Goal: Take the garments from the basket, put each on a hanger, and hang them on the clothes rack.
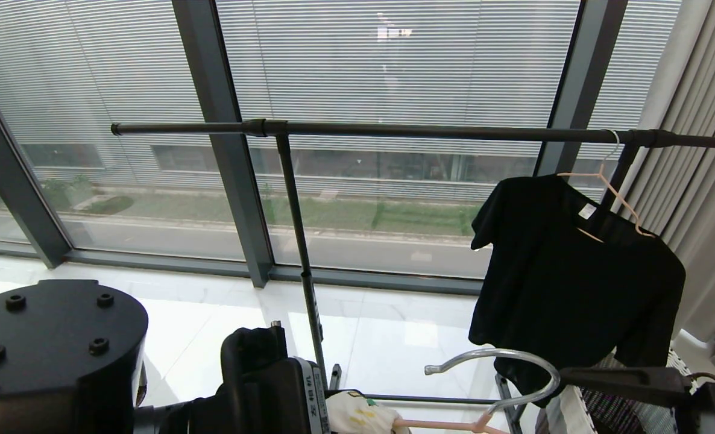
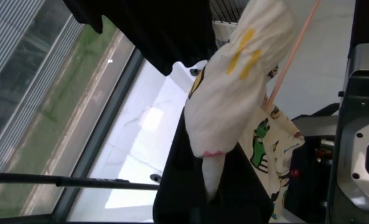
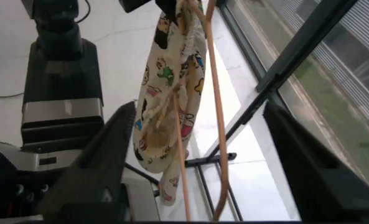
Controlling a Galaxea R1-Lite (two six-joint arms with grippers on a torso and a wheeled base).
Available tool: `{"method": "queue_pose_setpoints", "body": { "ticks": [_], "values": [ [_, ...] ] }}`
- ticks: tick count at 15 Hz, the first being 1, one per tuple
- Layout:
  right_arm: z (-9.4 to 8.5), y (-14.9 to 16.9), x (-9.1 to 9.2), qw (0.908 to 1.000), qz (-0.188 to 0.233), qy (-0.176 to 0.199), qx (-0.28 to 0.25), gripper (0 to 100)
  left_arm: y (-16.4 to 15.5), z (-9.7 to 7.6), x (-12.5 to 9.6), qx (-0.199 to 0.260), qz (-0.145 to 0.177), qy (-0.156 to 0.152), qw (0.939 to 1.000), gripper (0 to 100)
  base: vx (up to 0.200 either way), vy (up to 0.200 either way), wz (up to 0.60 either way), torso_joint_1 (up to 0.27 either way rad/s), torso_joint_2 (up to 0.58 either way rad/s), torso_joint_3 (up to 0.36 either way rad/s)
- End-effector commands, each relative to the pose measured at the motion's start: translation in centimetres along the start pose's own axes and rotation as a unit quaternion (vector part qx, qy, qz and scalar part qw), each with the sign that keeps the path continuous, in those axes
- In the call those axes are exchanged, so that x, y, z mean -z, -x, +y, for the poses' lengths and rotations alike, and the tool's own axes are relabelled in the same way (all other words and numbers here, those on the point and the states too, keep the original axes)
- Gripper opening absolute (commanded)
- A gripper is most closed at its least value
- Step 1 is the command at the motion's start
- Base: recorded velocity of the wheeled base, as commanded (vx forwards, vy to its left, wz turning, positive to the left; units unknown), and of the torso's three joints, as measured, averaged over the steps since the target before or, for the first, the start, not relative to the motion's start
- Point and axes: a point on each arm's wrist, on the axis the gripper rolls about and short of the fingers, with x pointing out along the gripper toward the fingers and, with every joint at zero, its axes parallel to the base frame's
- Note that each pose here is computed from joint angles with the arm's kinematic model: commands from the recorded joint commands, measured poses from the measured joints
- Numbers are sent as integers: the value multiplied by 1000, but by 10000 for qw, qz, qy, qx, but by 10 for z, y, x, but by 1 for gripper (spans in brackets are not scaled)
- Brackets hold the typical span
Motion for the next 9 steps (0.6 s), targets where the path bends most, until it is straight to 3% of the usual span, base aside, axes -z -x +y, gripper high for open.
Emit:
{"method": "queue_pose_setpoints", "body": {
  "ticks": [1,4,6,9],
  "values": [
    [-5,3,1,9995,16,-31,311,100,1,5,9,-154,168,125,9997,0,0,0,0,0,0,0],
    [-6,6,3,9992,66,-41,392,100,9,26,23,-690,384,587,9951,0,0,0,0,0,0,0],
    [-6,4,4,9993,101,-44,344,100,16,39,23,-1072,299,1134,9873,0,0,0,0,0,0,0],
    [-4,0,13,9990,326,-85,300,100,19,52,10,-1491,116,1464,9779,0,0,0,0,0,0,0]
  ]
}}
